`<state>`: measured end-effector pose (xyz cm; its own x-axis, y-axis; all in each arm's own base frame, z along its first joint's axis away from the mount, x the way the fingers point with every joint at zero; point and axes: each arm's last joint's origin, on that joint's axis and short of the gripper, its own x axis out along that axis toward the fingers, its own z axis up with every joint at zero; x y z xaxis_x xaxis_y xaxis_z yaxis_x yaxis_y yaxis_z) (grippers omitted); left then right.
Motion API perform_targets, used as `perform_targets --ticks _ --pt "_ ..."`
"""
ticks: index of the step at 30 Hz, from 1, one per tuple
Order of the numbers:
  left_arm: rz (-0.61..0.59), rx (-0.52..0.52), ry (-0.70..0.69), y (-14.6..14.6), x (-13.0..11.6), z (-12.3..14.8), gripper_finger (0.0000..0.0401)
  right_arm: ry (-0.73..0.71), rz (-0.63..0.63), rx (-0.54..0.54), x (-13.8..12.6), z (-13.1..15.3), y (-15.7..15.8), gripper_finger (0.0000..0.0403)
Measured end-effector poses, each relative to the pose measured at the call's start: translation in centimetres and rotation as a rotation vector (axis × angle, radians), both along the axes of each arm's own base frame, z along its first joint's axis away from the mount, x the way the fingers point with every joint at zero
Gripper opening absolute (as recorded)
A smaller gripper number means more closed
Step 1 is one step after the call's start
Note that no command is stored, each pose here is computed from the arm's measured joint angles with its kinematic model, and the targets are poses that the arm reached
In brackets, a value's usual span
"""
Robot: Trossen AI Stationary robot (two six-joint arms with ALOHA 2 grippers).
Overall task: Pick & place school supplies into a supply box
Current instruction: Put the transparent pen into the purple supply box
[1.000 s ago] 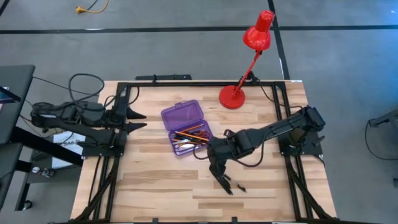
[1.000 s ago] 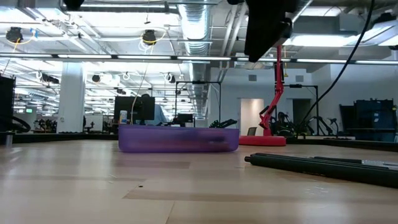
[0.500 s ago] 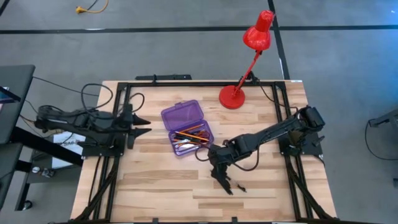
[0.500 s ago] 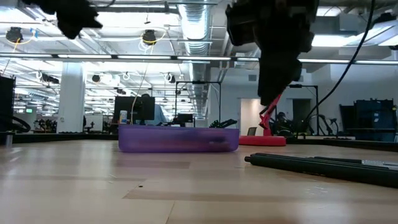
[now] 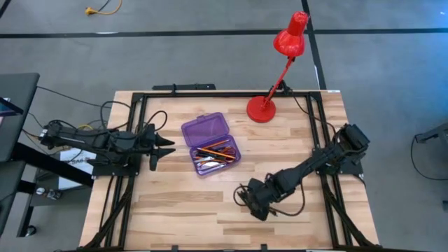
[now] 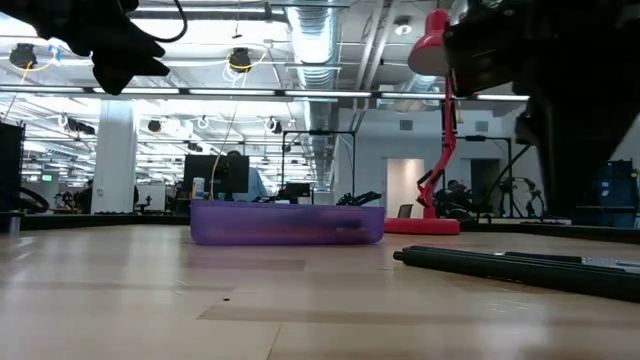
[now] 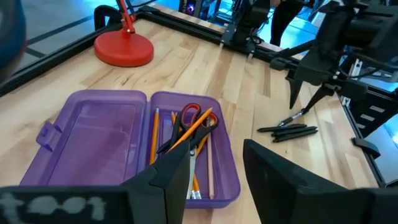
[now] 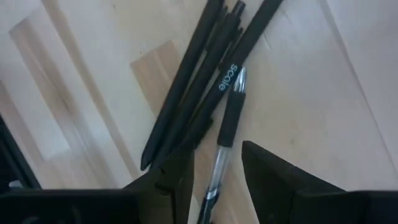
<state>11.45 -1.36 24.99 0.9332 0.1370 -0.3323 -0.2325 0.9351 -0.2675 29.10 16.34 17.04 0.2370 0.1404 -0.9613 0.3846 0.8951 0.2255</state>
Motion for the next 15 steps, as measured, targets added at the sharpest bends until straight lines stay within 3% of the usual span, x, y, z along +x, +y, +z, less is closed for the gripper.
perform_targets --ticks 10,15 --pt "-0.009 0.025 -0.024 0.0 0.1 0.2 0.0138 0.053 -0.058 -0.042 -1.2 -1.0 1.4 0.0130" --pt "-0.011 0.034 -0.032 0.0 0.1 0.3 0.0138 0.066 -0.069 -0.049 -1.0 -1.0 0.9 0.0159"
